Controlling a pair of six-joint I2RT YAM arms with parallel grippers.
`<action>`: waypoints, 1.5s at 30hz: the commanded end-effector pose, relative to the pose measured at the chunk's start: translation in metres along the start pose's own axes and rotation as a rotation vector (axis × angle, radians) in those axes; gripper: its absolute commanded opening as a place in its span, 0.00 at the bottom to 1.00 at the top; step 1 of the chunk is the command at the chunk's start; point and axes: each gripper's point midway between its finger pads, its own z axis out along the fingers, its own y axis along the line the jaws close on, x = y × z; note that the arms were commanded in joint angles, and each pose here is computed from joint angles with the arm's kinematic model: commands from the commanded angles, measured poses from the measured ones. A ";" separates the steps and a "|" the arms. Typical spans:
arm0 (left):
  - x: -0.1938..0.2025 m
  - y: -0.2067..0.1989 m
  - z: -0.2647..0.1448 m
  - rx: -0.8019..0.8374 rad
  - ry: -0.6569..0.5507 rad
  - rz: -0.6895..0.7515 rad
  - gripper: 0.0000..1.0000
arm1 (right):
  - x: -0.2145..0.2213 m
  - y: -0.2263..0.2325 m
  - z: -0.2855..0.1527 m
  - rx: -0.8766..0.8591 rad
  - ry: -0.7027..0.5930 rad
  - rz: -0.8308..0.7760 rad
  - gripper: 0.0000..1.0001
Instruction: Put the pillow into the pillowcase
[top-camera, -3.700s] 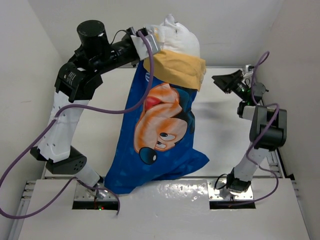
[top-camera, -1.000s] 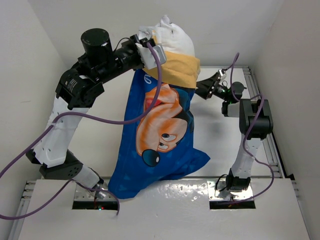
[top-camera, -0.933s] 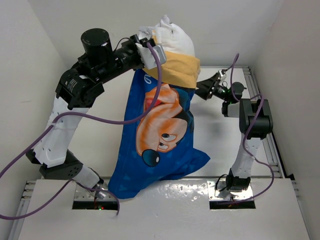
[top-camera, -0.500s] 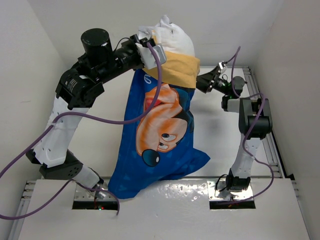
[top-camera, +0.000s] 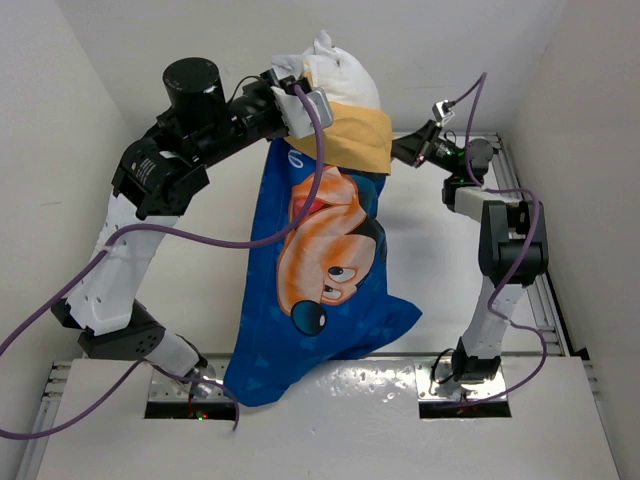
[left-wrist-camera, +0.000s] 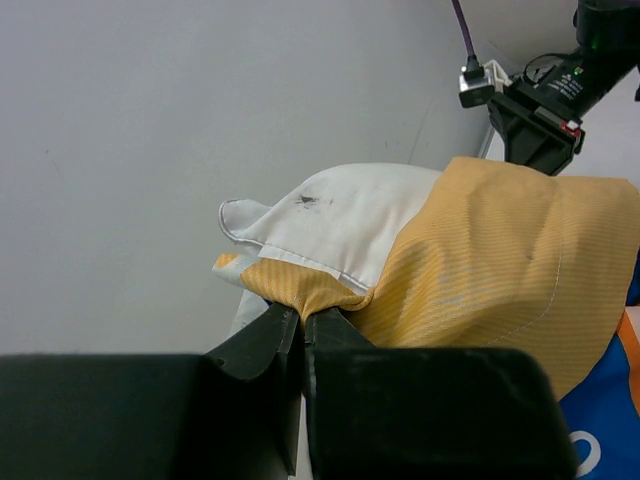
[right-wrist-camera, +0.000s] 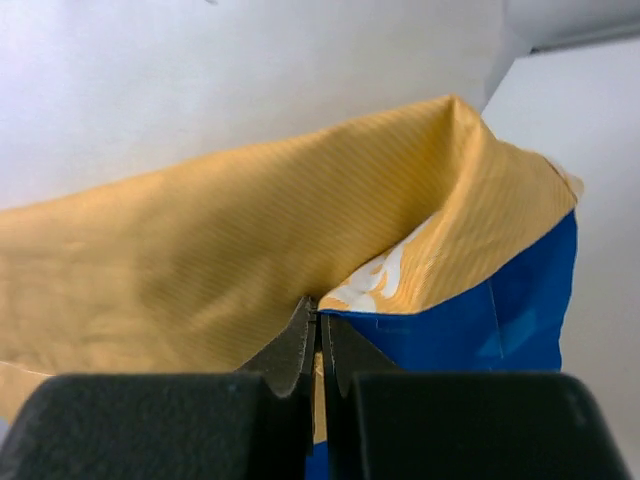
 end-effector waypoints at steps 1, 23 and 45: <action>-0.040 0.034 -0.027 -0.125 -0.120 0.030 0.00 | -0.018 0.083 -0.012 -0.202 -0.106 -0.422 0.00; -0.065 0.242 -0.125 -0.966 -0.369 0.062 0.00 | -0.188 0.429 -0.050 0.034 -0.677 -1.180 0.00; 0.050 0.135 -0.085 -0.540 0.043 -0.166 0.00 | -0.128 0.395 -0.066 0.122 -0.547 -1.157 0.00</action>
